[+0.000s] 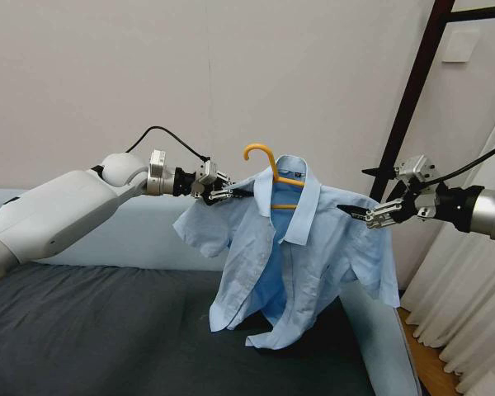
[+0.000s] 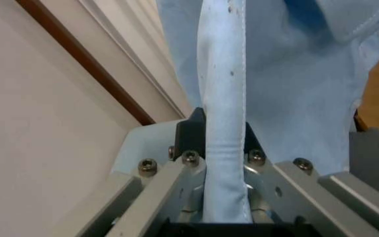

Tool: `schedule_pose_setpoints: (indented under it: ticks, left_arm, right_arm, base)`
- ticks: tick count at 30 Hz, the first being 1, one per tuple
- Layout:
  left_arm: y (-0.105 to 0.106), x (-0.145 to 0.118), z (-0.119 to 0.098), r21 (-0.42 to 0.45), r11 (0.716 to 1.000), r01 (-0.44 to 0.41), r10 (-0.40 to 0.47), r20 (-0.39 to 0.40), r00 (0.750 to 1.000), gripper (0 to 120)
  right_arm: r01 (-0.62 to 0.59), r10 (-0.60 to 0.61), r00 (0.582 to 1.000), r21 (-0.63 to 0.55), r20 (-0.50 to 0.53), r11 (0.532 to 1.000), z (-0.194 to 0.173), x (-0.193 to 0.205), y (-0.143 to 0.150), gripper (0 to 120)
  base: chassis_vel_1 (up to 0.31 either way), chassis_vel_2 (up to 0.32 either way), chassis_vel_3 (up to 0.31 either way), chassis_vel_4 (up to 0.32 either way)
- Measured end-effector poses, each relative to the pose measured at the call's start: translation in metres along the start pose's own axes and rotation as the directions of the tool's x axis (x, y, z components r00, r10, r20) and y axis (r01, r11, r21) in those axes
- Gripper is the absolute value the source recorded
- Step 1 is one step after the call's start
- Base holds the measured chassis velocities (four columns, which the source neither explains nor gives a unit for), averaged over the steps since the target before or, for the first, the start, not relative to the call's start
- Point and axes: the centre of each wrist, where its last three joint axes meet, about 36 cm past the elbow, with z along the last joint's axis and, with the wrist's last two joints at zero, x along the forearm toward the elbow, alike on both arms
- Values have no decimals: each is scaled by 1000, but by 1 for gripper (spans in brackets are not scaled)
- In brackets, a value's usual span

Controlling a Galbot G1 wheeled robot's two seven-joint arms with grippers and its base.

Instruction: Pick up the clothes from the sofa and hang them on the clothes hanger.

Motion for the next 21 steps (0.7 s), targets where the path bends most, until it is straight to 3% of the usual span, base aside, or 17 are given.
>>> schedule_pose_setpoints:
  ticks: [12, 21]
  left_arm:
    - [-12, -23, -4, -22, 998, -63, 64, 13, 998, 1]
    - [-19, -29, -3, -20, 996, -83, 83, 4, 997, 1]
  right_arm:
    - [49, -49, 993, 0, -106, 999, 10, -14, 12, 99]
    - [49, -50, 985, -12, -164, 999, 16, -15, 17, 70]
  base:
    - [0, 0, 0, 0]
    - [0, 0, 0, 0]
